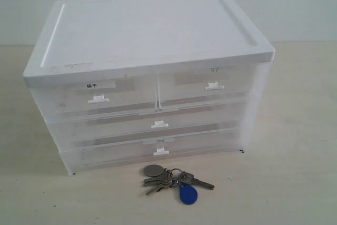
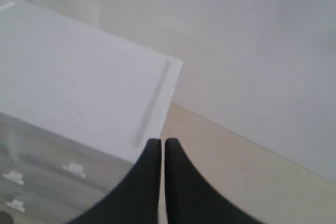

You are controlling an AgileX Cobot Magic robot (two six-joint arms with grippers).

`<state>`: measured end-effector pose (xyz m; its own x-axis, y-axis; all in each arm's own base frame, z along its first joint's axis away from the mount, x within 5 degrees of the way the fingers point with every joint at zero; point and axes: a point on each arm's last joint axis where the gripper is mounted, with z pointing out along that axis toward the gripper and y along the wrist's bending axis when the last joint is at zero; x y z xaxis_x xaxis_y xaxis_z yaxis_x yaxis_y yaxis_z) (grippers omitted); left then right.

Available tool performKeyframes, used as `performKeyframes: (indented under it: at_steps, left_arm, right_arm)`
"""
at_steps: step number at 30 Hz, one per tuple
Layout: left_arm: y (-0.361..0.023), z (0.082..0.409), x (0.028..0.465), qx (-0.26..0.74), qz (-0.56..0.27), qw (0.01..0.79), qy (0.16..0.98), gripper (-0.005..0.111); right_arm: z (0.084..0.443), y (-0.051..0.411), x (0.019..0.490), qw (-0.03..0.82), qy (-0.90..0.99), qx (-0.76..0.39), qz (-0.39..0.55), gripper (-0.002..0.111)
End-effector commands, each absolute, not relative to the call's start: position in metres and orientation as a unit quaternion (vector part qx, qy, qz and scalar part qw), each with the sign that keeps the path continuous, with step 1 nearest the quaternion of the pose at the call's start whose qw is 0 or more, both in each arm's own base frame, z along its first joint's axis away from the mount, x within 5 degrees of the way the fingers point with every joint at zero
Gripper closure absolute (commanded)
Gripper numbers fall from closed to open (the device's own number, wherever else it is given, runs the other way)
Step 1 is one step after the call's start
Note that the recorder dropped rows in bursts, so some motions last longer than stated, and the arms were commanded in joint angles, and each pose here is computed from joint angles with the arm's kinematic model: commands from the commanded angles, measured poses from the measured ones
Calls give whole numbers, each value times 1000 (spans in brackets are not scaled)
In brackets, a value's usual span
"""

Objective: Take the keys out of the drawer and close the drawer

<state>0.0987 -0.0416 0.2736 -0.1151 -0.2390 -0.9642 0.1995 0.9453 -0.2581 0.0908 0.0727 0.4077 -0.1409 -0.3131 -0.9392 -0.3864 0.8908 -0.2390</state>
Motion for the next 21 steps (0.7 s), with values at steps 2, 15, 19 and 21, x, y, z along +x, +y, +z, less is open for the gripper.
performKeyframes:
  at_steps: [2, 15, 19, 21]
  left_arm:
    - [-83, 304, 108, 85, -173, 671, 716, 102]
    - [-93, 339, 122, 130, -163, 601, 772, 102]
    - [-107, 364, 119, 163, -261, 611, 729, 102]
    - [-113, 372, 121, 174, -272, 614, 720, 102]
  right_arm:
    - [439, 85, 87, 607, 752, -236, 97, 108]
    - [434, 79, 80, 532, 804, -245, 106, 108]
    - [450, 105, 77, 595, 724, -298, 183, 108]
    - [457, 117, 75, 624, 681, -320, 213, 108]
